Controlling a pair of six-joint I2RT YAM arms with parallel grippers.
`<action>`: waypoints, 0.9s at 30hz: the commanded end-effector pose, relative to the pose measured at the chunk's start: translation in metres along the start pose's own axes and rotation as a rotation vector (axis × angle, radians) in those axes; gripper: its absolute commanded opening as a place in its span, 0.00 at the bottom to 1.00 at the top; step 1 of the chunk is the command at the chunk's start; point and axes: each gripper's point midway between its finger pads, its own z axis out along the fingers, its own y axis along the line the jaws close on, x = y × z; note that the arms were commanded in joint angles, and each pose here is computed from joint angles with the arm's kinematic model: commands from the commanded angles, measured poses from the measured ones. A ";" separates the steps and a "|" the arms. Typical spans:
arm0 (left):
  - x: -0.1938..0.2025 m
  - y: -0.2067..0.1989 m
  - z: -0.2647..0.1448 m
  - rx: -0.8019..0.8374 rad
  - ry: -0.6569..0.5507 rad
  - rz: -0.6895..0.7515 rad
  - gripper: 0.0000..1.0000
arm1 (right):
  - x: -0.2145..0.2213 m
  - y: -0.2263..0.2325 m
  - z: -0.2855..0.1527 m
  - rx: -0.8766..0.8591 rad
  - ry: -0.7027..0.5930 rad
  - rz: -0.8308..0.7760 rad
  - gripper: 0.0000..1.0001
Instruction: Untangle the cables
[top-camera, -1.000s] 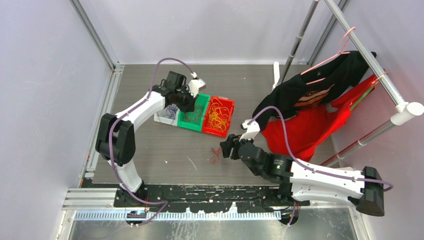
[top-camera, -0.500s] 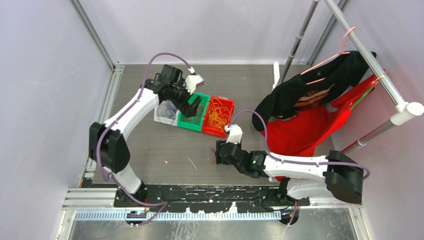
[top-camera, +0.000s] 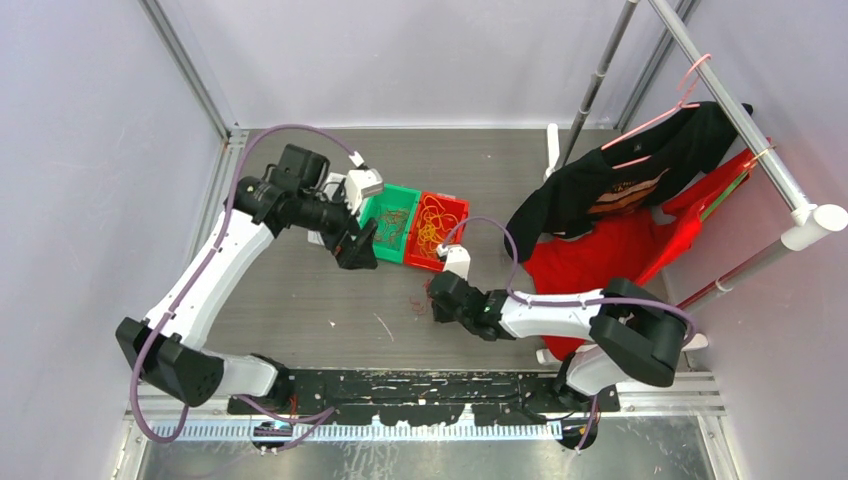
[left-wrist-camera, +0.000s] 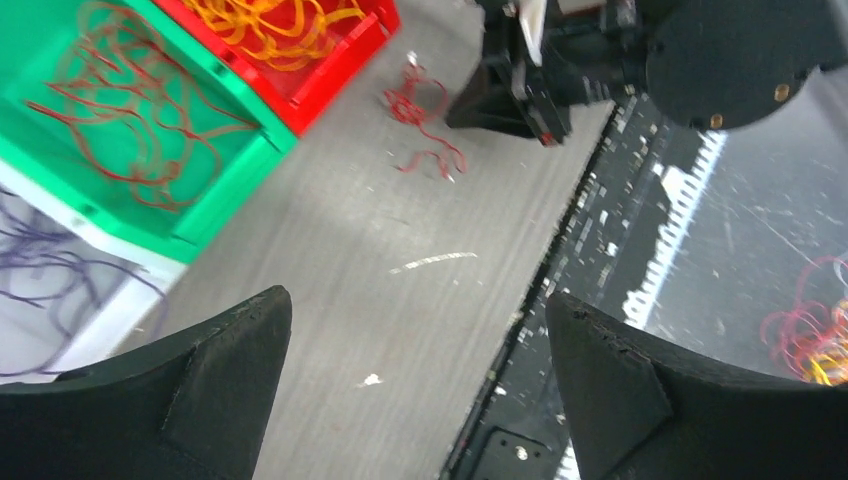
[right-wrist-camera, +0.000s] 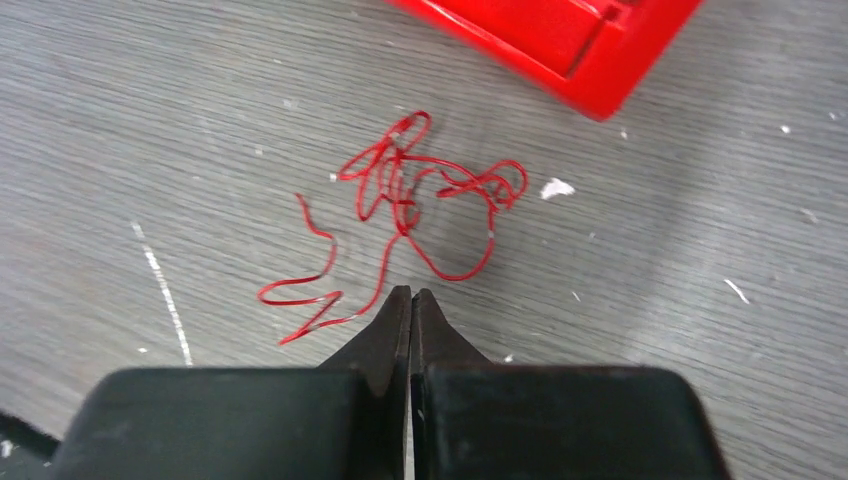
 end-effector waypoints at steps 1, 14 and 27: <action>0.014 -0.033 -0.008 0.119 -0.013 -0.018 0.95 | -0.049 0.042 -0.022 -0.157 -0.116 0.013 0.01; 0.023 -0.052 0.004 0.252 -0.029 -0.092 0.81 | -0.084 0.045 -0.063 -0.213 -0.188 -0.090 0.46; 0.011 -0.051 -0.017 0.193 -0.063 -0.083 0.99 | -0.071 0.035 0.009 -0.031 -0.075 -0.250 0.25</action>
